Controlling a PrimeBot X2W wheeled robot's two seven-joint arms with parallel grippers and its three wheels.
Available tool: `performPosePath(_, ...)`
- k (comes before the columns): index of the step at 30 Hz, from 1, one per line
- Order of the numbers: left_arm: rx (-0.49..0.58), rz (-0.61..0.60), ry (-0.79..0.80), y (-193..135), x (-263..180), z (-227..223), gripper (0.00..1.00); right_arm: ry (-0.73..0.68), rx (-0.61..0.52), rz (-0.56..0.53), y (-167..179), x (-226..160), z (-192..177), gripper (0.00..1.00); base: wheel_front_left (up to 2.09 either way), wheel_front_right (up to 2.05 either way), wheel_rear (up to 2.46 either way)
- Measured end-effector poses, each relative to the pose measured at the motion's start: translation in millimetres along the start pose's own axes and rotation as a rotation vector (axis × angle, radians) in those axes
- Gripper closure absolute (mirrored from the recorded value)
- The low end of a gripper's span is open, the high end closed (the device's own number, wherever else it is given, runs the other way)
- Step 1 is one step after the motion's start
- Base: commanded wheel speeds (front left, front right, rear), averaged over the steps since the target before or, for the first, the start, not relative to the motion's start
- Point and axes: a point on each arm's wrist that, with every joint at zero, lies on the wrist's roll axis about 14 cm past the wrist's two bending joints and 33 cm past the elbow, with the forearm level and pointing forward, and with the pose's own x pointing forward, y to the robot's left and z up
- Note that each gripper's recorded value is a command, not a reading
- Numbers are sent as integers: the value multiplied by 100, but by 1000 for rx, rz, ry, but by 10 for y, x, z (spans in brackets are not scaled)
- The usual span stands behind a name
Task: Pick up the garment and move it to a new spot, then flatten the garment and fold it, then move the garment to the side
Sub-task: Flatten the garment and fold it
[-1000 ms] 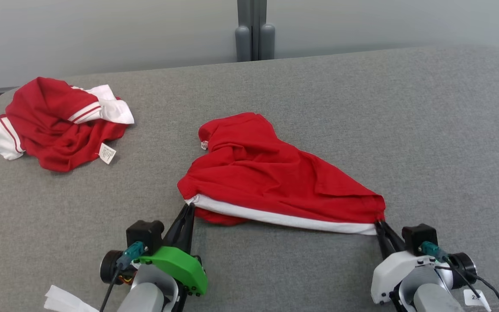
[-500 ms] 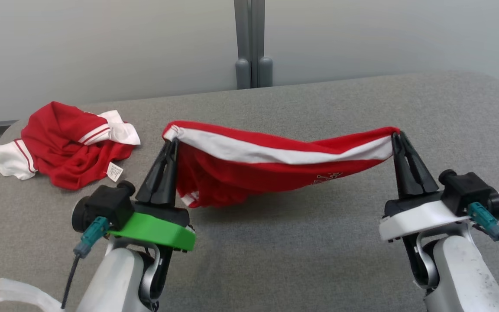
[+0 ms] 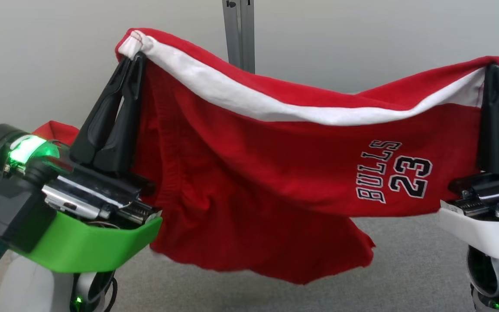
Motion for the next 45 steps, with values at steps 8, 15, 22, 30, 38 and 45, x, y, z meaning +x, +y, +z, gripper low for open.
performPosePath(8, -59, -31, 120, -23, 106, -279, 100, 130, 7, -4, -33, -31, -273, 100, 0, 0, 0)
performPosePath(15, -130, -29, 255, 240, 462, -998, 100, 244, 41, 42, -17, 363, -1026, 100, 0, 0, 0)
performPosePath(22, -80, 18, 185, 808, 1254, -1360, 100, 94, -42, 31, -212, 1322, -1268, 100, 0, 0, 0)
performPosePath(30, -188, 123, 368, 1040, 948, -2647, 100, 339, 1, 33, -116, 1029, -2452, 100, 0, 0, 0)
performPosePath(38, -356, 245, 698, 745, -441, -3807, 100, 688, 94, -13, -25, -162, -3346, 100, 0, 0, 0)
performPosePath(45, -439, 288, 728, 444, -874, -3716, 100, 686, 153, -72, -35, -451, -3130, 100, 0, 0, 0)
